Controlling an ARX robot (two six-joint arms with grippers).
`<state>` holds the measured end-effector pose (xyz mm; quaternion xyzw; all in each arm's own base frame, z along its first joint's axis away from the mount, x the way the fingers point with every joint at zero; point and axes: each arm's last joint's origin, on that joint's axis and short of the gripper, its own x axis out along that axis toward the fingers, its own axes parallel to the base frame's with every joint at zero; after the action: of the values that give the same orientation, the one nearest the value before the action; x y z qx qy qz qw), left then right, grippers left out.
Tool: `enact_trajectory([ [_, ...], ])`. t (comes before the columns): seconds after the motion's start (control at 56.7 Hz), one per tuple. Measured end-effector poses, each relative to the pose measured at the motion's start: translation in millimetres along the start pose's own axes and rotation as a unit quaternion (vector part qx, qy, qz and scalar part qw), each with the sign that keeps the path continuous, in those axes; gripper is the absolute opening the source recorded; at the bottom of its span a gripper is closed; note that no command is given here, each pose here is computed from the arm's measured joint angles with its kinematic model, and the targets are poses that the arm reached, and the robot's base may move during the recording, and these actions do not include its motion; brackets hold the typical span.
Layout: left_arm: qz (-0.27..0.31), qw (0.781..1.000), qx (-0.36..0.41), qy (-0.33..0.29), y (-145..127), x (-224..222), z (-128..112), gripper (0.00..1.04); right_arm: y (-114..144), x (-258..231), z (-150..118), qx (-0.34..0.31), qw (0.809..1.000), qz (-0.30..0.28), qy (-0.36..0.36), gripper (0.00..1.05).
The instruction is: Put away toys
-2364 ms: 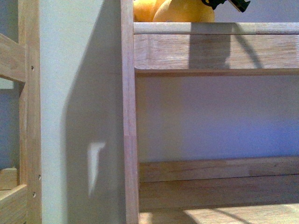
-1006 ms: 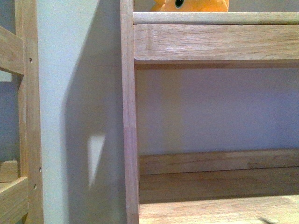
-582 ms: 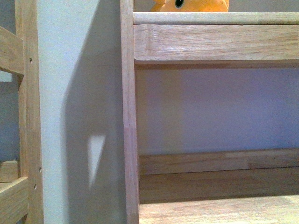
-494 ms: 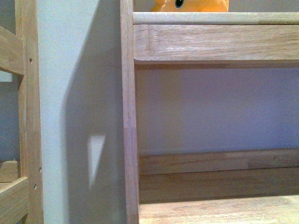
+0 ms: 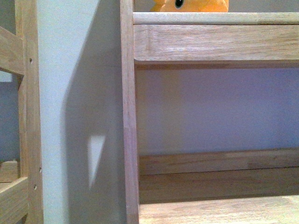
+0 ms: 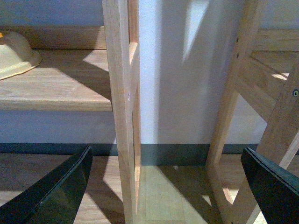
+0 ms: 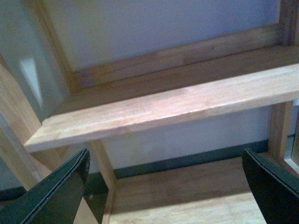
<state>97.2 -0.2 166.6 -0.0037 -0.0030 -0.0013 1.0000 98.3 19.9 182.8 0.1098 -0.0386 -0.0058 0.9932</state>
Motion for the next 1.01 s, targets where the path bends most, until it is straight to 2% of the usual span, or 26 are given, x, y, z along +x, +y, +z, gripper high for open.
enact_trajectory([
  [0.247,0.000,1.000,0.000,0.000,0.0,0.0,0.0,0.98,-1.3,-0.1,-1.8,-0.004,1.000,-0.004,0.008,0.98],
  [0.423,0.000,1.000,0.000,0.000,0.0,0.0,0.0,0.98,-6.8,-0.2,-5.5,-0.085,0.995,0.010,0.046,0.71],
  [0.565,0.000,1.000,0.000,0.000,0.0,0.0,0.0,0.98,-11.8,-0.8,-3.8,-0.097,0.994,0.025,0.042,0.50],
  [0.688,0.000,1.000,0.000,0.000,0.0,0.0,0.0,0.98,-21.9,-1.5,-9.7,-0.104,0.994,0.005,0.037,0.29],
  [0.865,0.000,1.000,0.000,0.000,0.0,0.0,0.0,0.98,-22.4,-1.8,-10.4,-0.108,0.994,0.007,0.036,0.02],
  [1.006,0.000,1.000,0.000,0.000,0.0,0.0,0.0,0.98,-22.4,-1.8,-10.3,-0.108,0.993,0.007,0.036,0.03],
])
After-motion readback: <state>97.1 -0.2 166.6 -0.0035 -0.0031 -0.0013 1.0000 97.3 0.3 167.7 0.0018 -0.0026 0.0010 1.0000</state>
